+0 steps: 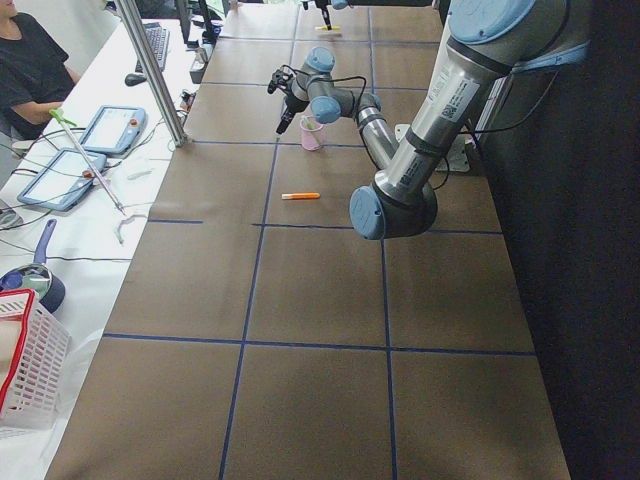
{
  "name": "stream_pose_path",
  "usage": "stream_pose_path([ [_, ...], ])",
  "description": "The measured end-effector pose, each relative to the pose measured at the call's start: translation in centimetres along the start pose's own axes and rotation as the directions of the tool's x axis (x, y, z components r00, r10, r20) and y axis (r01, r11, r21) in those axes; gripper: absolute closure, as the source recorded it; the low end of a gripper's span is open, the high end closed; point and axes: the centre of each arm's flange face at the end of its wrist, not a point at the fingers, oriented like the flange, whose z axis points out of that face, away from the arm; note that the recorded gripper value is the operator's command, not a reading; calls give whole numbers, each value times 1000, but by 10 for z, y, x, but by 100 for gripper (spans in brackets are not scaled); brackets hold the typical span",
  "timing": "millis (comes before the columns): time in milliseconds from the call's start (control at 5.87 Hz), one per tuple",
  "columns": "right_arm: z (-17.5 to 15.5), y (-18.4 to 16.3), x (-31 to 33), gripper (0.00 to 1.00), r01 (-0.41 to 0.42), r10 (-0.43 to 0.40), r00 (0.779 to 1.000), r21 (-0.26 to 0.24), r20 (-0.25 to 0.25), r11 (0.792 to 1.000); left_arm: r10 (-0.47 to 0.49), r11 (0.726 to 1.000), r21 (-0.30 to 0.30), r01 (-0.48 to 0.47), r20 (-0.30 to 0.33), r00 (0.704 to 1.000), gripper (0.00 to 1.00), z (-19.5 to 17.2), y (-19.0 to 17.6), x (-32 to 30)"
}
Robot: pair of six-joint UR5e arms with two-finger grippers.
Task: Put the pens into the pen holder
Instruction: 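Move the left gripper back while the right gripper grasps the yellow highlighter, then drop the yellow highlighter into the cup while the left gripper grasps the orange one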
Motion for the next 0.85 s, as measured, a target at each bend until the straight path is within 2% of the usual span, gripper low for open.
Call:
stream_pose_path([
  [170, -32, -10, -28, 100, 45, -46, 999, 70, 10, 997, 0, 1000, 2, 0, -1, 1000, 9, -1, 0, 0],
  [341, -66, -22, -62, 100, 84, -87, 996, 154, 14, 984, 0, 1000, 2, 0, -3, 1000, 10, -1, -1, 0],
  [511, -97, -36, -106, 100, 90, -99, 995, 266, 20, 960, 0, 1000, 2, 0, -3, 1000, 10, -1, -1, 0],
  [682, -114, -49, -153, 100, 68, -95, 994, 374, 55, 925, 0, 1000, 0, 0, -2, 1000, 10, -1, 0, -1],
  [852, -124, -64, -205, 100, 24, -90, 988, 453, 125, 891, -1, 1000, -1, 1, 0, 1000, 10, 0, 1, -2],
])
